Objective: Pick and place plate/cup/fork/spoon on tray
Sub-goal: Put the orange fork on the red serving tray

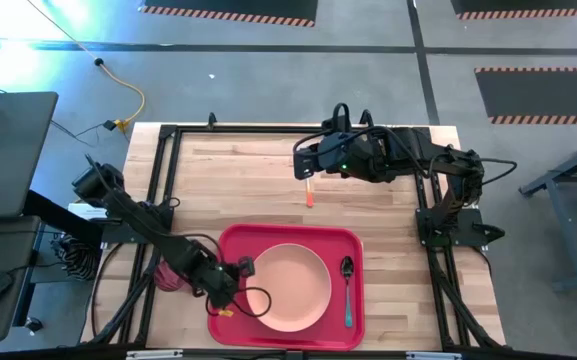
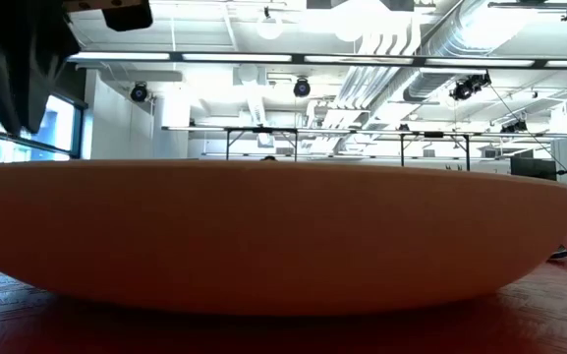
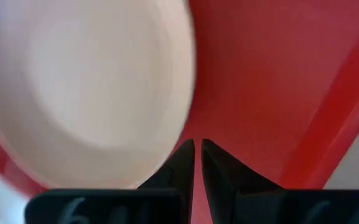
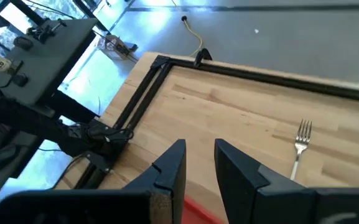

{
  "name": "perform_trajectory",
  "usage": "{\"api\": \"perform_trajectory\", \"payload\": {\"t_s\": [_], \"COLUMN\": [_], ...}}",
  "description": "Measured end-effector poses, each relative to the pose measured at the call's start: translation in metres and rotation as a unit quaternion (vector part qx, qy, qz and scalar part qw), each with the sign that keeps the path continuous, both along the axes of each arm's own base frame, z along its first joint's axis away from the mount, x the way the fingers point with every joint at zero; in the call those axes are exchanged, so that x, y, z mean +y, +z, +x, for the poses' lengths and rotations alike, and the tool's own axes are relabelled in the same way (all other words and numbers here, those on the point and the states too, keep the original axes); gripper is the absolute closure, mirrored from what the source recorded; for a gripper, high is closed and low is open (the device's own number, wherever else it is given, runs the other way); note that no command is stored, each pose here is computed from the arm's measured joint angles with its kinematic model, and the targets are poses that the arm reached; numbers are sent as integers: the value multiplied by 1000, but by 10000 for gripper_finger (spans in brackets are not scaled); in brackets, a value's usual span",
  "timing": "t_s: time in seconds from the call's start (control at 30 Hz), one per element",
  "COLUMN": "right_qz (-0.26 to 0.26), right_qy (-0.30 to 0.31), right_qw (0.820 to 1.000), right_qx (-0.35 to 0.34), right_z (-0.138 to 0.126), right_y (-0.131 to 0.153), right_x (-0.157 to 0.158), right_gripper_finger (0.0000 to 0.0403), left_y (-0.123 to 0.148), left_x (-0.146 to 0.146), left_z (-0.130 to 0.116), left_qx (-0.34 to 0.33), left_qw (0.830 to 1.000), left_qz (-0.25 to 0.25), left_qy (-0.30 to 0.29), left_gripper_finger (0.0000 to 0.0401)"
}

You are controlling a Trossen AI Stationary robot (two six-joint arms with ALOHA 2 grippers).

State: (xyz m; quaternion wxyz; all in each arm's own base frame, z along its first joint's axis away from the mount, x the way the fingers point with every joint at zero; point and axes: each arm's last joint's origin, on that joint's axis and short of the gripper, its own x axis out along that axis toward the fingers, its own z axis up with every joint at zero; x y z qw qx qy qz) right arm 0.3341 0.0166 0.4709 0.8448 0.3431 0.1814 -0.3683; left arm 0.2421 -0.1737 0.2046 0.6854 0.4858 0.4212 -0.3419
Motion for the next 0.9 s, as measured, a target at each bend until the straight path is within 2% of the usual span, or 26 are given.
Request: {"api": "perform_trajectory", "payload": {"t_s": [0.13, 0.27, 0.37, 0.57, 0.9], "right_qz": [26, 40, 46, 54, 71], "right_qy": [-5, -10, -14, -25, 12], "right_qw": [1000, 999, 997, 992, 981], "right_qx": [0, 25, 53, 108, 180], "right_z": [-1, -3, -1, 6, 24], "right_y": [-2, -8, -14, -29, -53], "right_x": [1, -1, -7, -26, -67], "right_gripper_finger": [327, 327, 327, 327, 320], "left_y": [15, 30, 42, 67, 94], "left_x": [10, 22, 34, 61, 108], "left_z": [-8, -18, -24, -30, -36], "left_qx": [-24, -50, -63, -109, -169], "left_qw": [996, 983, 973, 947, 905], "left_qz": [-1, -3, -9, -46, -68], "left_qy": [88, 178, 222, 299, 384], "left_gripper_finger": [382, 382, 382, 382, 382]}}
